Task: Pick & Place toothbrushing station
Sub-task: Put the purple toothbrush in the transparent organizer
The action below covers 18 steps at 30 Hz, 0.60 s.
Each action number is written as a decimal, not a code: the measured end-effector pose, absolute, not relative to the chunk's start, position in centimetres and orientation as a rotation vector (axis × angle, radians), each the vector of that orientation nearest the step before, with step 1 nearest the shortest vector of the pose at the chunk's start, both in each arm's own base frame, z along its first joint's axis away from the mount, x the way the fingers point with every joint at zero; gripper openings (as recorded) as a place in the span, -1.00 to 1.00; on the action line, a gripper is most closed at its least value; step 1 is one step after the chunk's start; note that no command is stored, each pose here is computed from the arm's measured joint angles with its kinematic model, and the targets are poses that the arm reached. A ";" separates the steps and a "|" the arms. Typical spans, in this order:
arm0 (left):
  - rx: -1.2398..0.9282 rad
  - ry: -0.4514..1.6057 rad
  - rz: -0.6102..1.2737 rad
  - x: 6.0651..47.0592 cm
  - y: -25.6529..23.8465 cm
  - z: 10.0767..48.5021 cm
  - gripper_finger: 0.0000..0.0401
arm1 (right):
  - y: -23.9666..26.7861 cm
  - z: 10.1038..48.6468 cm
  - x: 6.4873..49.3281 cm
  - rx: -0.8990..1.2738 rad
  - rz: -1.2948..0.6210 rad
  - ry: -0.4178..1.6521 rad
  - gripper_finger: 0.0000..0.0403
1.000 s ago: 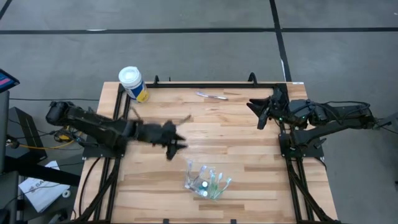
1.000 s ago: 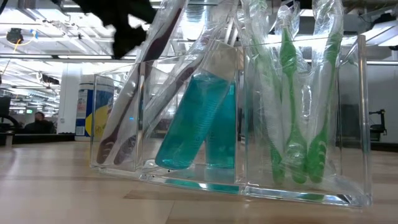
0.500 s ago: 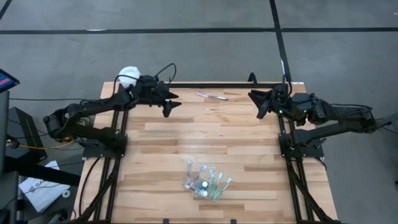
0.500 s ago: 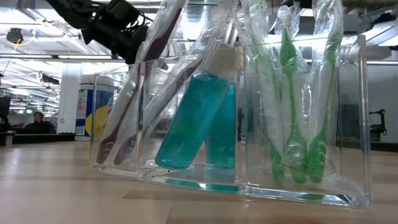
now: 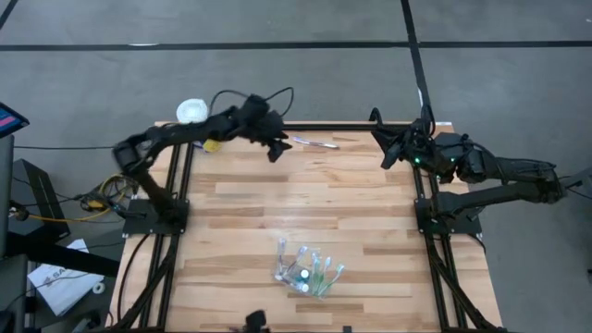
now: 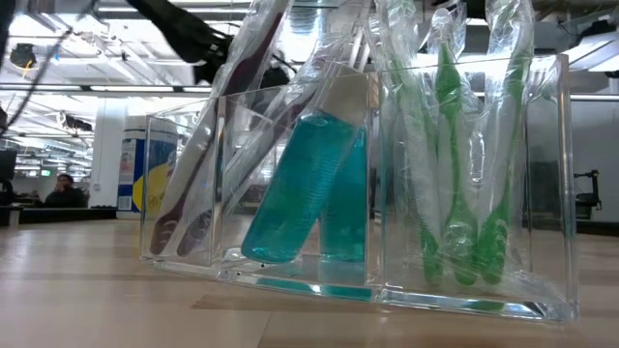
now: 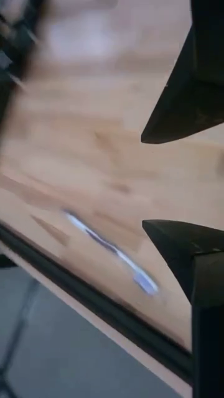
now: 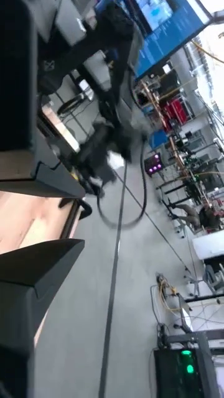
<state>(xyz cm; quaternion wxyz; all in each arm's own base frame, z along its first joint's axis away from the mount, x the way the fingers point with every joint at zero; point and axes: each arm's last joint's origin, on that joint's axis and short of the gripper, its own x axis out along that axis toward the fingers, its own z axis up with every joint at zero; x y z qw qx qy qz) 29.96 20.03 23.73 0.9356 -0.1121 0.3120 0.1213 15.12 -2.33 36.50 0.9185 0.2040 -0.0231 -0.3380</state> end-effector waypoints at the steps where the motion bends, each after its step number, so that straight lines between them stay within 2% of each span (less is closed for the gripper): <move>1: -0.229 0.682 0.254 30.5 20.8 23.5 0.01 | -2.4 36.5 15.1 0.410 -0.689 -0.042 -0.46; 6: -0.238 0.800 0.291 31.9 24.2 23.3 0.04 | -2.9 36.4 15.1 0.400 -0.660 -0.022 -0.46; 13: -0.205 0.761 0.333 31.8 26.6 25.1 0.07 | -3.8 36.3 15.0 0.388 -0.642 0.005 -0.46; 18: -0.262 0.839 0.311 31.5 26.8 23.5 0.03 | -4.7 36.2 14.8 0.381 -0.649 0.023 -0.46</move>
